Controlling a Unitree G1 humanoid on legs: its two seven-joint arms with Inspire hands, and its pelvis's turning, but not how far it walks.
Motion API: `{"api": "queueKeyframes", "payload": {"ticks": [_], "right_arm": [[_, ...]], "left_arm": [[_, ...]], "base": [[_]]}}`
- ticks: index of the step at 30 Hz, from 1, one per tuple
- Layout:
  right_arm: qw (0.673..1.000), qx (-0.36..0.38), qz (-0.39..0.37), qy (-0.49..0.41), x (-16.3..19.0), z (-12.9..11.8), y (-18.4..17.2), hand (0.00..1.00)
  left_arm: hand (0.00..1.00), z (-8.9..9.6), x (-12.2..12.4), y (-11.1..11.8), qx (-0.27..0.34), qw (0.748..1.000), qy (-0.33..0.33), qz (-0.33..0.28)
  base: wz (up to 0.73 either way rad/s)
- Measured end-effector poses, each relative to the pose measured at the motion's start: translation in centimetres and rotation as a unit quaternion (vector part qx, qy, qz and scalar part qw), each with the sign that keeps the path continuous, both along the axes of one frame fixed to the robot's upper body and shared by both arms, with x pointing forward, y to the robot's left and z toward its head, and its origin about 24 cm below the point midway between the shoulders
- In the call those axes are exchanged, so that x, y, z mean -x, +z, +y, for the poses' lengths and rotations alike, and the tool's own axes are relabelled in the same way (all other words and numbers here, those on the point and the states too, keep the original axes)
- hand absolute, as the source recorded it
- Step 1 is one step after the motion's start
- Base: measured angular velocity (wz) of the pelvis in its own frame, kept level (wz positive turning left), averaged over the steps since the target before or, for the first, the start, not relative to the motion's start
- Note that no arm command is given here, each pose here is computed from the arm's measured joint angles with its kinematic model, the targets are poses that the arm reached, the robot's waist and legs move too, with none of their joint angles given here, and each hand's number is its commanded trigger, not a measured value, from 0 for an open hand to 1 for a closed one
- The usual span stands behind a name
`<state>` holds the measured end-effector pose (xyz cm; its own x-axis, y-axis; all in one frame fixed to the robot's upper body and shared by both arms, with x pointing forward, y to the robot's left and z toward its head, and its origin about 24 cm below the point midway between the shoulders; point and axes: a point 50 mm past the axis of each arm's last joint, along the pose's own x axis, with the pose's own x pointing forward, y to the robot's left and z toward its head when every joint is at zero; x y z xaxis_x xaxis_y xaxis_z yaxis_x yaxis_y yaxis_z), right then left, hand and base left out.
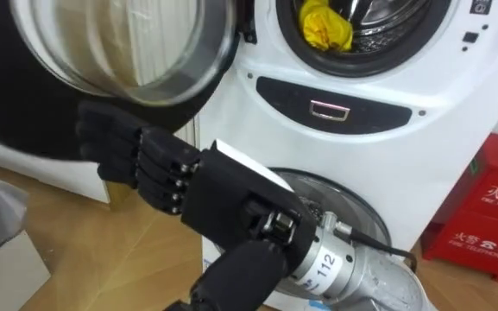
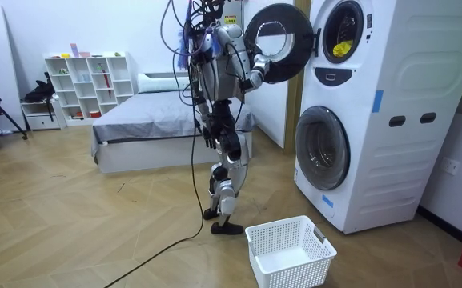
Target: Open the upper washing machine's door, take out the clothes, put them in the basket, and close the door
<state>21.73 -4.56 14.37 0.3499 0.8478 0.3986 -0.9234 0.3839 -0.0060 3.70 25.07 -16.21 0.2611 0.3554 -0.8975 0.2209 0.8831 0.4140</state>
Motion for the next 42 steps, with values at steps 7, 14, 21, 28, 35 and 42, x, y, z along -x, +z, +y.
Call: {"api": "queueKeyframes", "payload": {"ticks": [7, 14, 21, 28, 35, 42], "right_arm": [[0.999, 0.033, -0.027, -0.010, 0.0, -0.3, 0.0, 0.00], [0.994, 0.042, -0.052, -0.089, -1.3, -3.1, 1.0, 0.00], [0.979, 0.028, -0.081, -0.187, -1.9, -6.0, 2.8, 0.00], [0.955, 0.037, -0.094, -0.278, -2.5, -8.4, 3.6, 0.00], [0.939, 0.025, -0.083, -0.334, -3.0, -9.4, 3.7, 0.00], [0.931, 0.028, -0.081, -0.354, -3.1, -9.8, 3.7, 0.00]], "left_arm": [[0.00, 0.1, 0.0, 0.0, -0.001, 1.000, 0.008, -0.002], [0.00, 0.1, 0.3, 0.0, 0.002, 1.000, 0.022, -0.001], [0.00, 0.4, 1.1, 0.0, 0.004, 0.998, 0.065, -0.001], [0.00, 0.7, 2.2, 0.0, -0.001, 0.997, 0.079, 0.006], [0.00, 0.8, 2.3, 0.1, -0.003, 0.996, 0.084, 0.005], [0.00, 0.8, 2.0, 0.1, -0.004, 0.997, 0.080, 0.003]], "base": [[-0.06], [-0.03], [-0.03], [0.00], [0.00], [-0.02]]}}
